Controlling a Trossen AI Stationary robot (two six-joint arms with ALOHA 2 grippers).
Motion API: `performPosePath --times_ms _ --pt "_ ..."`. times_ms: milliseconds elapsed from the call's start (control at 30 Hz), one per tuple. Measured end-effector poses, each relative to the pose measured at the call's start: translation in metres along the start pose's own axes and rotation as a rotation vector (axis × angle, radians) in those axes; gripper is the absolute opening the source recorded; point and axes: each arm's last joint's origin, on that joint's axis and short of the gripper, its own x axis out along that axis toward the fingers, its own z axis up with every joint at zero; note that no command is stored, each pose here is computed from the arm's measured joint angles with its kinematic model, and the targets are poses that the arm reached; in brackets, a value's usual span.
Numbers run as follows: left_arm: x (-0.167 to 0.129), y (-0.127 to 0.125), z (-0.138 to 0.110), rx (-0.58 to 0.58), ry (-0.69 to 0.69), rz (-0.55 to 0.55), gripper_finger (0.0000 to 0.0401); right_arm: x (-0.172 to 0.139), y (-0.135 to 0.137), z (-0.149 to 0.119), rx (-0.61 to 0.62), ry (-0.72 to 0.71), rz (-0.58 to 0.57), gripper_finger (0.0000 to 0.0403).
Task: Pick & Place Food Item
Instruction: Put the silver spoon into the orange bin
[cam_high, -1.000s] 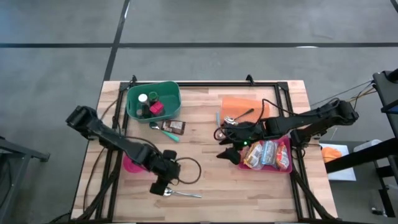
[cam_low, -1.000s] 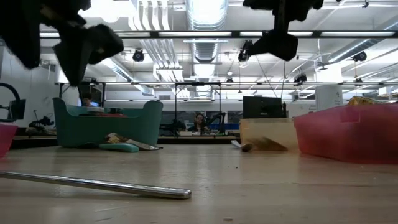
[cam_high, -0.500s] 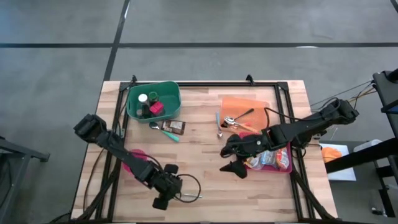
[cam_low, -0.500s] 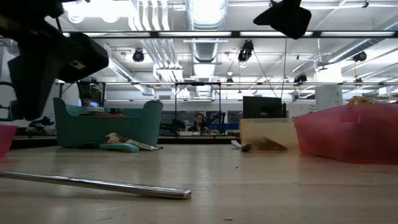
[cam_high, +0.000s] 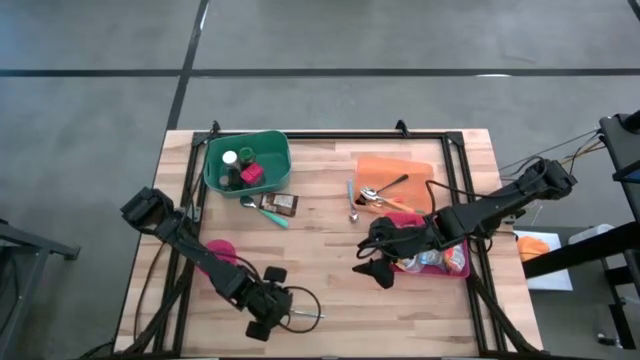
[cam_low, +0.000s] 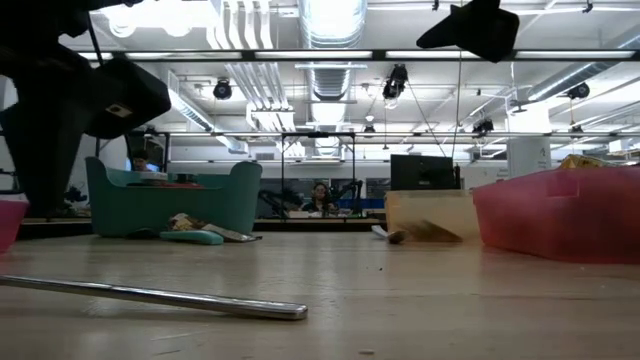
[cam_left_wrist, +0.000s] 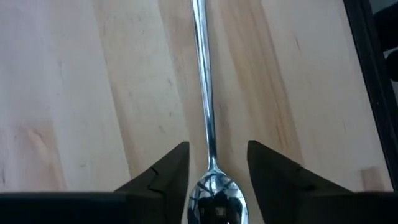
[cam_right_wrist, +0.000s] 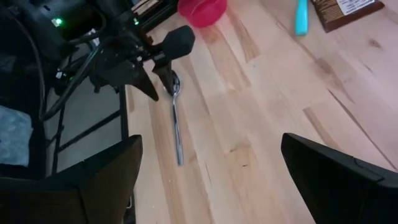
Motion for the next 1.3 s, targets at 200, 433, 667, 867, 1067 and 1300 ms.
performPosePath --times_ms 200,433,667,867,1067,1300 --pt "0.008 0.0 -0.001 0.009 0.002 0.007 0.0223 0.0 0.001 0.0 0.018 -0.006 0.006 0.038" --pt "0.025 0.002 -0.005 0.01 0.031 0.066 0.0245 -0.001 0.005 -0.003 0.029 -0.002 0.026 0.038" --pt "0.037 0.001 -0.007 0.061 0.055 0.061 0.0185 -0.001 0.005 -0.003 0.03 -0.004 0.028 0.038" --pt "0.038 0.0 -0.007 0.056 0.052 0.051 0.0072 -0.001 0.006 -0.003 0.027 -0.003 0.028 0.038" --pt "0.035 0.002 -0.006 0.002 0.056 0.032 0.0007 -0.002 0.008 -0.005 0.018 0.005 0.038 0.038" --pt "0.0 0.025 0.007 -0.232 0.025 -0.009 0.0003 -0.01 0.018 -0.011 -0.12 0.07 0.028 0.038"
